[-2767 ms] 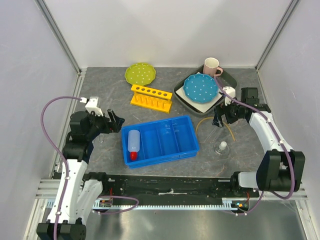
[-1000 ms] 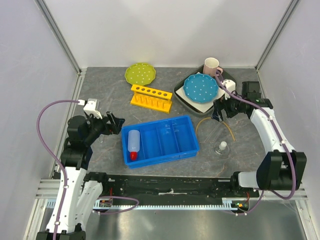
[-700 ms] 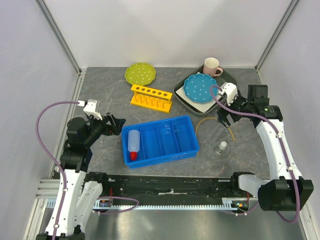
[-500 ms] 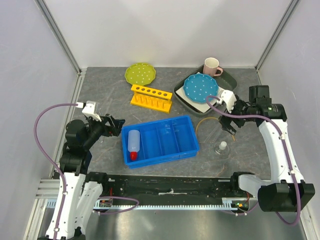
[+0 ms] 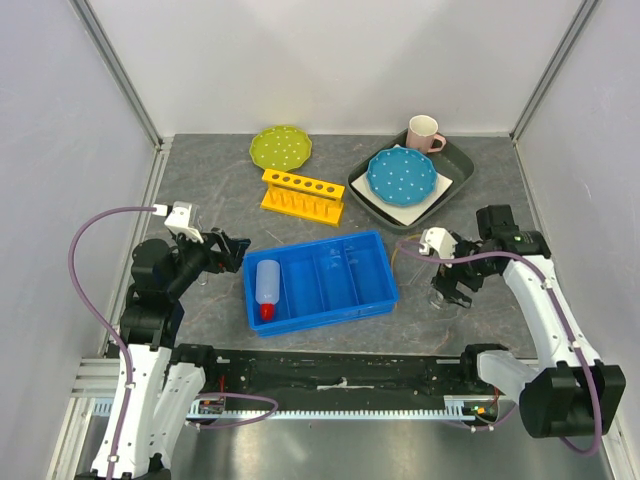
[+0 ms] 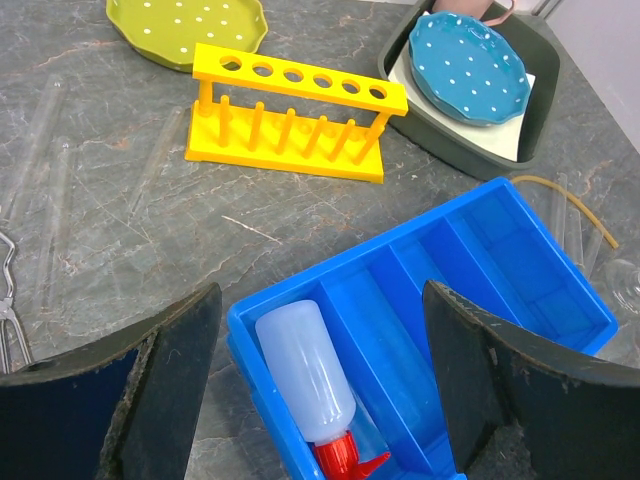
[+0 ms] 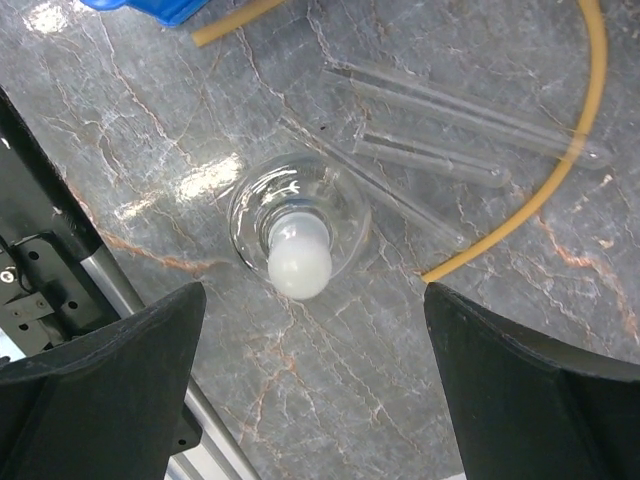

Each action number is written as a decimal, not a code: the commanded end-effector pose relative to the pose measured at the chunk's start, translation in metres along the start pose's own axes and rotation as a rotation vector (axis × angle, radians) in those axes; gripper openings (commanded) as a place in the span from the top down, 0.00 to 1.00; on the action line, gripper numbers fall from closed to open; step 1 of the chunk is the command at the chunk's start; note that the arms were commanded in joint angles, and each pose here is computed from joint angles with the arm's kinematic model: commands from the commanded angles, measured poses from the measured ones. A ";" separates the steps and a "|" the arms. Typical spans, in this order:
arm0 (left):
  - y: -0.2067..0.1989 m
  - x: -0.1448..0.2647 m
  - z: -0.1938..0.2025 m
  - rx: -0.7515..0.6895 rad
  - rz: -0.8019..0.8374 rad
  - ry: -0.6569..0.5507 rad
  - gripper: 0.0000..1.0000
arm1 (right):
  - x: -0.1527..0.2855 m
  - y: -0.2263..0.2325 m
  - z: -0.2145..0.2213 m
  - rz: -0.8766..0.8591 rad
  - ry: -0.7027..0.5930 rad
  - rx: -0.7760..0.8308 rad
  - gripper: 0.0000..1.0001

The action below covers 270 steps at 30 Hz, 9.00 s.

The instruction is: Organize the chemistry lab equipment

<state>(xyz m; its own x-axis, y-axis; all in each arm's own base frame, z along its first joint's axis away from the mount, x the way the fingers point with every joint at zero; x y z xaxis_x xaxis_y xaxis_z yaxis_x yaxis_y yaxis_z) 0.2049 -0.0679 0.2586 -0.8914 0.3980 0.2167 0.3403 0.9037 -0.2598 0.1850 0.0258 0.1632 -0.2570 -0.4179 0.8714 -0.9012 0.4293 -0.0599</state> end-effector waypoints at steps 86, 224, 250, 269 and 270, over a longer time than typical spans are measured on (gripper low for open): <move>0.002 -0.003 -0.004 -0.018 -0.007 -0.022 0.13 | -0.007 0.014 -0.143 -0.066 -0.159 0.249 0.67; 0.143 -0.224 0.075 -0.105 -0.350 0.830 0.37 | -0.007 -0.053 -0.103 -0.070 -0.739 -0.270 0.02; 0.147 -0.250 0.090 -0.132 -0.325 0.876 0.39 | -0.013 -0.059 -0.093 -0.077 -0.716 -0.305 0.02; 0.157 -0.259 0.097 -0.150 -0.364 0.895 0.45 | -0.014 -0.060 -0.090 -0.081 -0.713 -0.311 0.02; 0.157 -0.260 0.097 -0.148 -0.365 0.893 0.45 | -0.013 -0.060 -0.090 -0.079 -0.714 -0.311 0.02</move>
<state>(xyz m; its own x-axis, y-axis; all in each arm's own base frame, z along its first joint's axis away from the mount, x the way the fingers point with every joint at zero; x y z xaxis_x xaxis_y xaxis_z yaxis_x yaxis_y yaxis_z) 0.4491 -0.0443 0.0620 -0.3851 0.0166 0.9227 0.1551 0.9868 0.0469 0.2715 0.0768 0.1917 -0.4649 -0.8045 0.3697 -0.7838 0.5682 0.2507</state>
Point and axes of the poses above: each gripper's point midway between its finger pads, its own x axis back along the fingers, its own y axis along the line the jaws close on, z = x × y, the point moved 4 cm from there along x, back along the fingers, and after that the axes turned 1 degree about -x, right-handed, at the moved point
